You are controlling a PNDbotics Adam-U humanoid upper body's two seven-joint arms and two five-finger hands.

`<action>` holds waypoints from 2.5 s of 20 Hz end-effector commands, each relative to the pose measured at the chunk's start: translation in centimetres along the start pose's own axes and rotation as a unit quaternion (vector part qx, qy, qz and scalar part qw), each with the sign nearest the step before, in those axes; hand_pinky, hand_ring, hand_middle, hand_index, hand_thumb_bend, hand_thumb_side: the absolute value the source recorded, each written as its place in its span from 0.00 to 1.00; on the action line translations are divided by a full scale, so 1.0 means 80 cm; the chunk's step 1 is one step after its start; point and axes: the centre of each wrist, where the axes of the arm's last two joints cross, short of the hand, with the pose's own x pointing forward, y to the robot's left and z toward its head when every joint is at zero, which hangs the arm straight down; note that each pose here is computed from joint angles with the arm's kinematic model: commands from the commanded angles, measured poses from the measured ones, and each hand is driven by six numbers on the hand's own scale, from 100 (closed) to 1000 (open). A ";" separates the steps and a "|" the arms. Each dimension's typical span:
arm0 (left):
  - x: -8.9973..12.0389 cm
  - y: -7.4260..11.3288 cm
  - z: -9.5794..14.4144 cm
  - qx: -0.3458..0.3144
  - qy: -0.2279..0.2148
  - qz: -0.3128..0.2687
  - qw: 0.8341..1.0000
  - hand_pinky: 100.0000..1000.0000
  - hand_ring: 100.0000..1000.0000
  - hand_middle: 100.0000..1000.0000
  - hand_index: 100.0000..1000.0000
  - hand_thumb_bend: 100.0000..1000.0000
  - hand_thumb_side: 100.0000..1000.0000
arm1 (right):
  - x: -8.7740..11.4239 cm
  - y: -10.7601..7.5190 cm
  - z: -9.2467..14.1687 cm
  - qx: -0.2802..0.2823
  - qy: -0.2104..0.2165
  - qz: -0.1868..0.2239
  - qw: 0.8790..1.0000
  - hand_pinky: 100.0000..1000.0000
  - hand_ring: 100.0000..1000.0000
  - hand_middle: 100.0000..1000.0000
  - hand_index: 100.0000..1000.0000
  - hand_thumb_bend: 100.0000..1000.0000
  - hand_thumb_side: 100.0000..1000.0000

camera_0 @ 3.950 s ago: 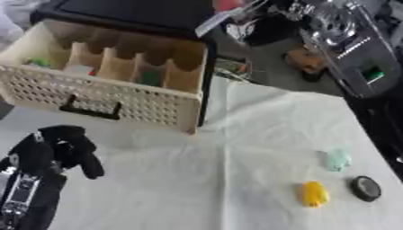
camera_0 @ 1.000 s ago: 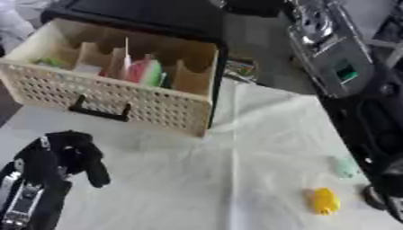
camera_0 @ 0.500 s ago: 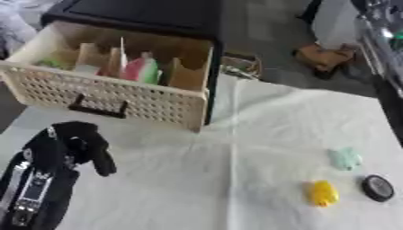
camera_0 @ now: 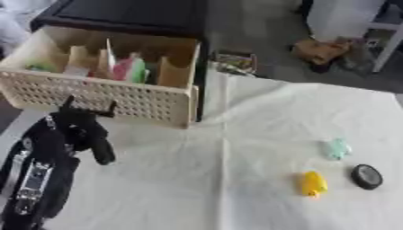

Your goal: Pick up objects from table and place into drawer.

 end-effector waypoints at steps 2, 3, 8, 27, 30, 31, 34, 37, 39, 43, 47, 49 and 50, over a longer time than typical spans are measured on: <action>0.009 0.013 0.000 -0.007 -0.016 -0.031 0.999 0.32 0.29 0.45 0.70 0.00 0.57 | 0.005 -0.022 0.008 -0.028 -0.022 0.016 0.999 0.45 0.55 0.31 0.69 0.33 0.51; 0.010 0.016 0.001 -0.007 -0.016 -0.040 0.999 0.29 0.27 0.44 0.69 0.00 0.55 | 0.001 -0.024 0.012 -0.031 -0.022 0.018 0.999 0.45 0.55 0.31 0.69 0.32 0.54; 0.017 0.040 0.010 -0.007 -0.026 -0.109 0.994 0.23 0.21 0.41 0.67 0.00 0.46 | -0.020 -0.033 0.031 -0.053 -0.022 0.022 0.998 0.47 0.55 0.33 0.69 0.27 0.57; 0.063 0.125 0.063 -0.192 0.038 -0.386 0.901 0.16 0.15 0.38 0.64 0.00 0.23 | -0.081 -0.045 0.110 -0.099 -0.030 0.074 0.992 0.58 0.61 0.39 0.76 0.17 0.92; 0.067 0.130 0.073 -0.246 0.087 -0.414 0.872 0.18 0.19 0.41 0.67 0.01 0.34 | -0.087 -0.046 0.120 -0.100 -0.027 0.077 0.992 0.59 0.62 0.39 0.76 0.17 0.94; 0.068 0.131 0.075 -0.262 0.102 -0.421 0.862 0.18 0.19 0.41 0.67 0.01 0.34 | -0.088 -0.046 0.123 -0.101 -0.026 0.077 0.992 0.59 0.62 0.39 0.76 0.17 0.94; 0.072 0.136 0.082 -0.322 0.155 -0.442 0.823 0.17 0.22 0.45 0.73 0.01 0.34 | -0.093 -0.046 0.132 -0.105 -0.019 0.078 0.991 0.59 0.62 0.39 0.76 0.18 0.95; 0.075 0.139 0.083 -0.369 0.201 -0.459 0.783 0.18 0.23 0.45 0.75 0.01 0.34 | -0.096 -0.046 0.137 -0.105 -0.017 0.077 0.991 0.59 0.62 0.39 0.76 0.18 0.96; 0.078 0.141 0.081 -0.393 0.227 -0.466 0.760 0.19 0.26 0.46 0.76 0.01 0.34 | -0.097 -0.046 0.140 -0.103 -0.017 0.076 0.992 0.60 0.62 0.39 0.76 0.19 0.96; 0.084 0.147 0.074 -0.421 0.263 -0.483 0.722 0.23 0.35 0.49 0.80 0.01 0.34 | -0.101 -0.045 0.147 -0.099 -0.012 0.069 0.993 0.60 0.62 0.39 0.77 0.18 0.97; 0.089 0.152 0.065 -0.431 0.279 -0.502 0.696 0.29 0.45 0.53 0.83 0.01 0.34 | -0.104 -0.044 0.154 -0.100 -0.005 0.059 0.993 0.62 0.64 0.39 0.77 0.16 0.98; 0.091 0.153 0.061 -0.432 0.284 -0.508 0.689 0.32 0.49 0.56 0.85 0.01 0.34 | -0.106 -0.044 0.159 -0.106 -0.002 0.057 0.993 0.64 0.65 0.40 0.78 0.14 1.00; 0.092 0.153 0.059 -0.432 0.288 -0.510 0.686 0.33 0.50 0.57 0.86 0.01 0.34 | -0.108 -0.044 0.162 -0.110 0.001 0.059 0.992 0.65 0.66 0.40 0.79 0.14 1.00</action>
